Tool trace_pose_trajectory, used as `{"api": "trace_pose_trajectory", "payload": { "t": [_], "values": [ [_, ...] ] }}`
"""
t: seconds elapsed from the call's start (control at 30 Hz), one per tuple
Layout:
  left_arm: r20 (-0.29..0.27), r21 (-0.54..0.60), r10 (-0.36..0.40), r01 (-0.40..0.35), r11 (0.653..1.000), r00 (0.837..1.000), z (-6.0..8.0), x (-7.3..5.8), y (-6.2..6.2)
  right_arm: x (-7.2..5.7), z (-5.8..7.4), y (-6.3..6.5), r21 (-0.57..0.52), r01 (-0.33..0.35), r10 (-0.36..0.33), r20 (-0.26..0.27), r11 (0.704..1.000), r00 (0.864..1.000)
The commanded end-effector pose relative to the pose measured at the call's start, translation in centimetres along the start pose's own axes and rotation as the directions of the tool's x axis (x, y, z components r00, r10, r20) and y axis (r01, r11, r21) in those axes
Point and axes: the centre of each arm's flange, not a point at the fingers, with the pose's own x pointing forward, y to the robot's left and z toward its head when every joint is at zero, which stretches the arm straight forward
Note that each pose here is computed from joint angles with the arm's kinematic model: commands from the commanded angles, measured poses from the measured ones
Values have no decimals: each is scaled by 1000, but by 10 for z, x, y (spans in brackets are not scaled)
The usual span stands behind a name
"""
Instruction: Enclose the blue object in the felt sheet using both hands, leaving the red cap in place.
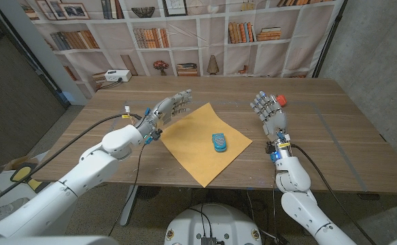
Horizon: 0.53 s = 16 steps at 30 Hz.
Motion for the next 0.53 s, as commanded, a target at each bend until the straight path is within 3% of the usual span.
{"api": "trace_pose_trajectory", "payload": {
  "t": [0.03,0.23,0.4,0.53],
  "values": [
    [93,-55,88,-83,995,992,-11,-27,33,5,4,15,-74,26,-28,-18,997,999],
    [92,-79,79,-72,994,993,-21,-31,42,0,11,23,-114,66,-68,-14,991,998],
    [79,-95,83,-75,993,993,-29,-33,48,-6,9,33,-112,94,-96,-11,989,995],
    [43,-119,89,-83,989,995,-41,-36,54,-2,6,41,-95,94,-96,-12,991,995]
  ]
}}
